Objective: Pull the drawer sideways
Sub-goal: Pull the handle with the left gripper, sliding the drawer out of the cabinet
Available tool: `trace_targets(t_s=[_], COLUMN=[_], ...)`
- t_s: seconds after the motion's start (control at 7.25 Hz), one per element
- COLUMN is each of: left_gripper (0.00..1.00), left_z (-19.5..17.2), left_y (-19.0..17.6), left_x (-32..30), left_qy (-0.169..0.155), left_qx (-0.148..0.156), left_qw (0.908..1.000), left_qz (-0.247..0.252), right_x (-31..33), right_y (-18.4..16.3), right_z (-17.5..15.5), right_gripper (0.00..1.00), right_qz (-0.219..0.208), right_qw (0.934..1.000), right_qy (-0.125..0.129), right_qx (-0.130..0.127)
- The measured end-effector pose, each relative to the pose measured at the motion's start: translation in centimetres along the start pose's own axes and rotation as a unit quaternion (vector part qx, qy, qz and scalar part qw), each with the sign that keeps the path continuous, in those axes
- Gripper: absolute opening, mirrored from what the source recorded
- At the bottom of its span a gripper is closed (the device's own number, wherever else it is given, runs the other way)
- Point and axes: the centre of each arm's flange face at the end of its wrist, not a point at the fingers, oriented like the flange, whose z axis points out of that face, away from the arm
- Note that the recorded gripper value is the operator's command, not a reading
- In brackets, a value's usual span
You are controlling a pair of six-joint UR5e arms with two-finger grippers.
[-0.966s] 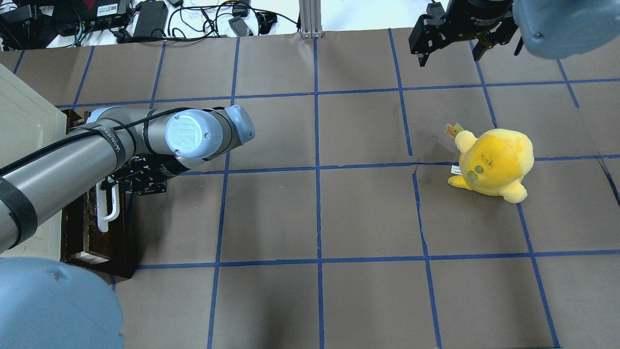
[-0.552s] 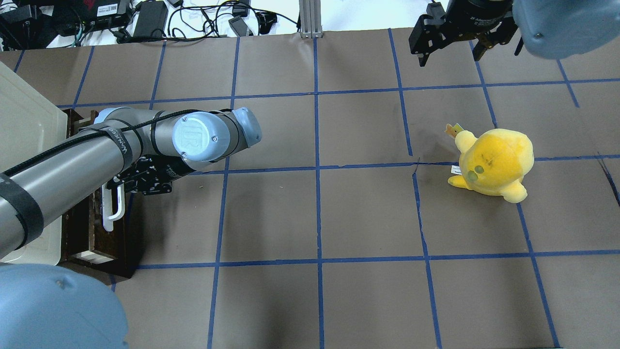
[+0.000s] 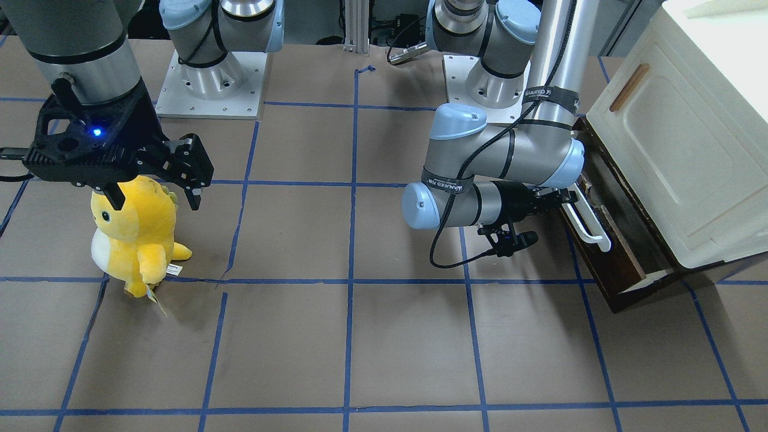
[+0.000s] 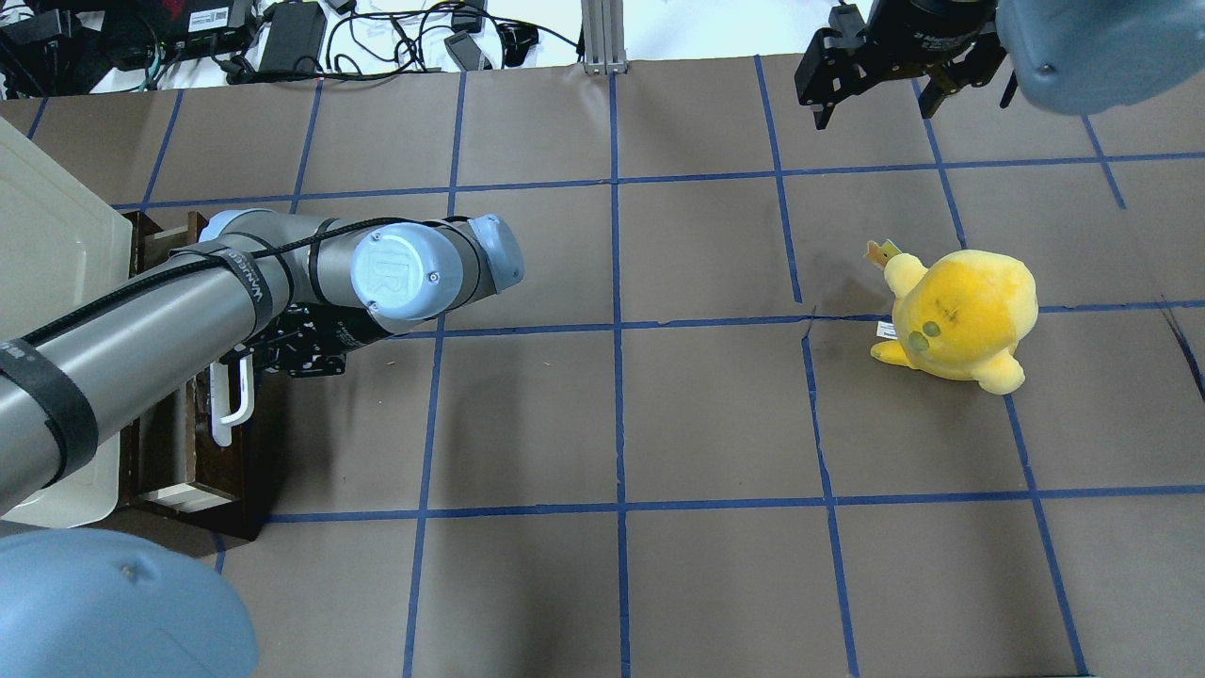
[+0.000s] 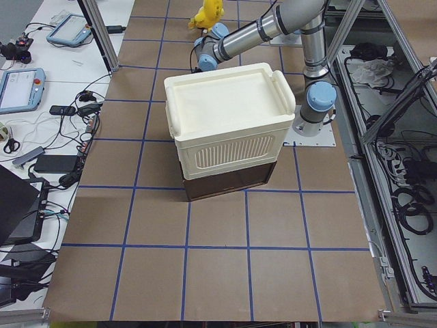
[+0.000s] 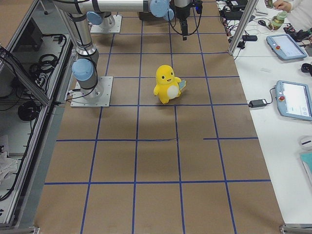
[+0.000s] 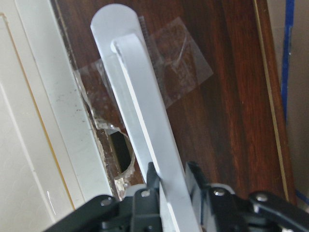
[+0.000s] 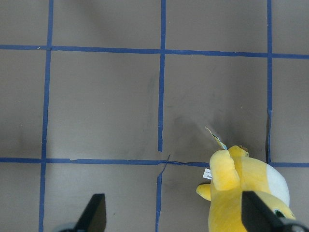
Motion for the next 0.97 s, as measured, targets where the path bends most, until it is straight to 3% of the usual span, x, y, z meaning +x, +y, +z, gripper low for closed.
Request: trace_targets(t_s=[0.97], left_gripper=[0.27], left_z=[-1.06], left_y=[0.49], left_x=[0.53], left_qy=[-0.002], left_qx=[0.011], left_qw=[0.9999], left_qz=[0.002], right_x=[0.00], right_y=[0.00], right_z=[0.00], right_gripper=[1.00], right_qz=[0.000], right_qw=[1.0000], right_qy=[0.000], right_qx=[0.000])
